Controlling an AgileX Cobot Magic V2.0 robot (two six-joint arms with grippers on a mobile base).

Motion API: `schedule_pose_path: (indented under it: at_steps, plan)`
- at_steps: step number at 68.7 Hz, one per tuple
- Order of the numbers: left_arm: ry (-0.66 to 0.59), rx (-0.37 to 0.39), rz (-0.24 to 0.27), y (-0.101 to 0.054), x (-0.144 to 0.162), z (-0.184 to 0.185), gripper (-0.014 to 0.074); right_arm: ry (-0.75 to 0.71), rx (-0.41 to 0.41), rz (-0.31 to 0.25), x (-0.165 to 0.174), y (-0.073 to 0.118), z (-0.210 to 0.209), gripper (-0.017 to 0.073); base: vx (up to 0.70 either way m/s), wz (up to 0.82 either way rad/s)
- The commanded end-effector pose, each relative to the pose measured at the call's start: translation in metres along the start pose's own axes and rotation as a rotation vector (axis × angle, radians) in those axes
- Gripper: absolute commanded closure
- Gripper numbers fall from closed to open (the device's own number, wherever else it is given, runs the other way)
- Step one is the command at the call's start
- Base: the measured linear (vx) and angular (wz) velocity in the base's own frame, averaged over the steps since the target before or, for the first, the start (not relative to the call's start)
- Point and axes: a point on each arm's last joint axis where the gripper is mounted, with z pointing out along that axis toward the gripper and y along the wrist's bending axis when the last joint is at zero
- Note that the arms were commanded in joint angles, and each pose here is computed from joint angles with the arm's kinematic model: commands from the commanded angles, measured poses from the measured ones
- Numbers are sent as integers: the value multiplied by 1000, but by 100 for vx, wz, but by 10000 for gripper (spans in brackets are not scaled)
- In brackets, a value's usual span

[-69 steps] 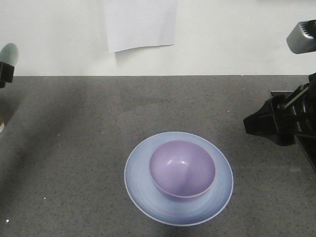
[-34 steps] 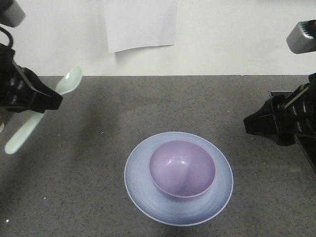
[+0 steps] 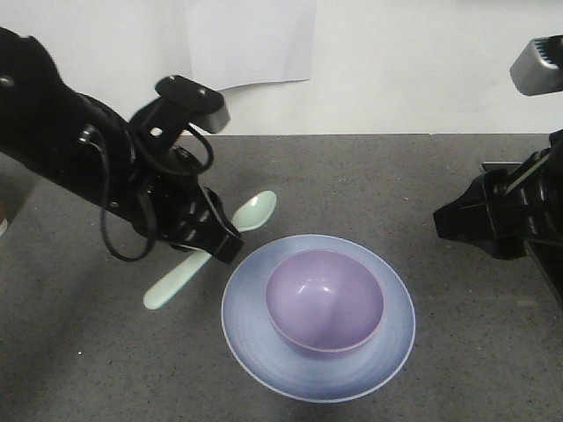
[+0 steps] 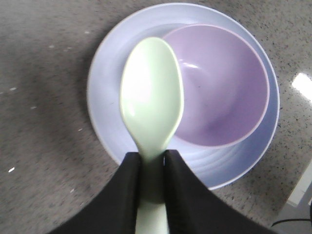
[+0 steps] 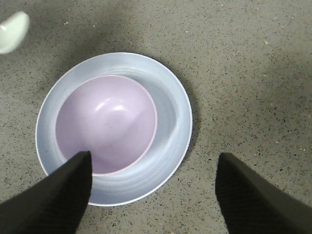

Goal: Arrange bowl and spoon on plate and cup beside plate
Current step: 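Swing the left gripper with the spoon over the bowl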

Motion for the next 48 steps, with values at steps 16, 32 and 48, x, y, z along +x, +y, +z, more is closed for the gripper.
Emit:
schedule_pose_path:
  at_steps: [16,32,48]
  plan:
    - [-83,44,59,-26,-20,28,601,-87,-7,-1,-8,2,-12,42,0,0]
    - [-67,62,108,-39,-37,42,601,-87,-7,-1,-8,2,-12,42,0,0]
    - [26,43,140,-41,-41,60,601,-86,-7,-1,-8,2,-12,42,0,0]
